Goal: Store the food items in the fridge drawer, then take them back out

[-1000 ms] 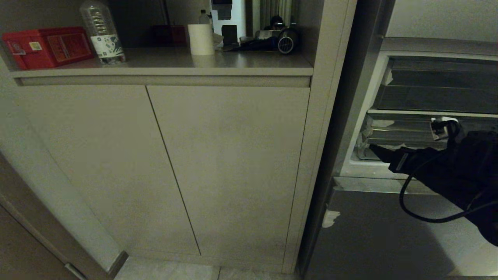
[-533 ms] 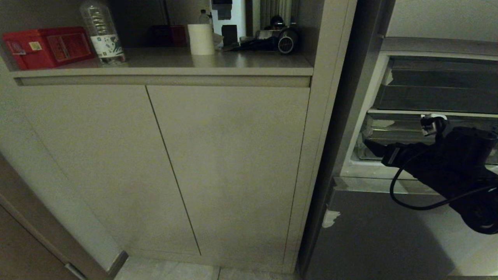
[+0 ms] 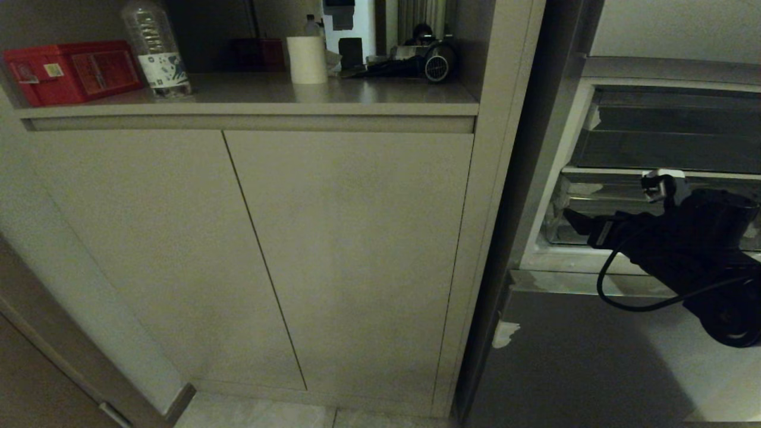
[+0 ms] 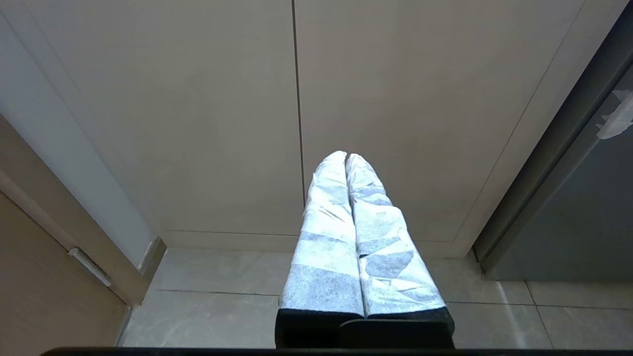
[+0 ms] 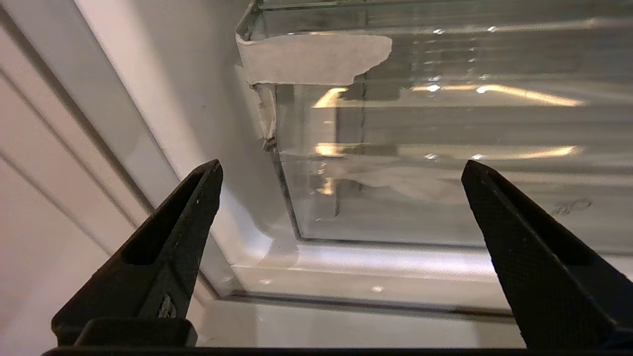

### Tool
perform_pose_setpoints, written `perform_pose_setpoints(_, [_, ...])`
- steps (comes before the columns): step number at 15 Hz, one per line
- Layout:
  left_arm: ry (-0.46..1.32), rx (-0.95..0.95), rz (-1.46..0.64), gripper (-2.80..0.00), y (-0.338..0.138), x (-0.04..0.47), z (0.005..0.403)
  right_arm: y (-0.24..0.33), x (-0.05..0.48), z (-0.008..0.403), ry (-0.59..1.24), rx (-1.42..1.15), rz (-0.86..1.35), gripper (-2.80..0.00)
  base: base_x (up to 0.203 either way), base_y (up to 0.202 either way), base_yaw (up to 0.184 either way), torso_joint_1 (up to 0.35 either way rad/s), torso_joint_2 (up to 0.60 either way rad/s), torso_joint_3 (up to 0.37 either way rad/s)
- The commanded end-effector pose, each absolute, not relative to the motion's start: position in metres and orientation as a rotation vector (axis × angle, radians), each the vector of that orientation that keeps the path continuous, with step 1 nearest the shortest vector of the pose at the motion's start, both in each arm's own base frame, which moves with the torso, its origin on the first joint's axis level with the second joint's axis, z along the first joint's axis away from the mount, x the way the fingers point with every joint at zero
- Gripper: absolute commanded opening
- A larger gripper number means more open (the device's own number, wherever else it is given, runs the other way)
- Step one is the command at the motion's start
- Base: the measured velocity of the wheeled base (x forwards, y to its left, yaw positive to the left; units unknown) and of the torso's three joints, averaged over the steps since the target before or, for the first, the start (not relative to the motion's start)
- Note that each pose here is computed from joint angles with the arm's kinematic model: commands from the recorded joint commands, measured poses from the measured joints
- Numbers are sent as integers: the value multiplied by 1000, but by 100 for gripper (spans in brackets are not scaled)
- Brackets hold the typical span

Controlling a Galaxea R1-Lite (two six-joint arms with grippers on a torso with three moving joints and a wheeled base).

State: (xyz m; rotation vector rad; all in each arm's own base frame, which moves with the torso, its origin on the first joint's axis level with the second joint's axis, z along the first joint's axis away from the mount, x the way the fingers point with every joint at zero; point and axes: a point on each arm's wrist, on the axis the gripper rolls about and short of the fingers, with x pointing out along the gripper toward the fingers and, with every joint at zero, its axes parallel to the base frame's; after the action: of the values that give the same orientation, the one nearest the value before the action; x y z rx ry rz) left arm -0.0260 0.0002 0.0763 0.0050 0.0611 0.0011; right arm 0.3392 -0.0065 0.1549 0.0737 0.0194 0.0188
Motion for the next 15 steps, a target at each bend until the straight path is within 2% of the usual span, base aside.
perform_pose_setpoints(1, [63,5,1,-280,0,-26,76,-6,341,155,10,71,22,0,0,0,0,0,0,0])
perform_pose_setpoints(15, [63,5,1,-280,0,-26,76,-4,352,159,-14,69,29,0,0,0,0,0,0,0])
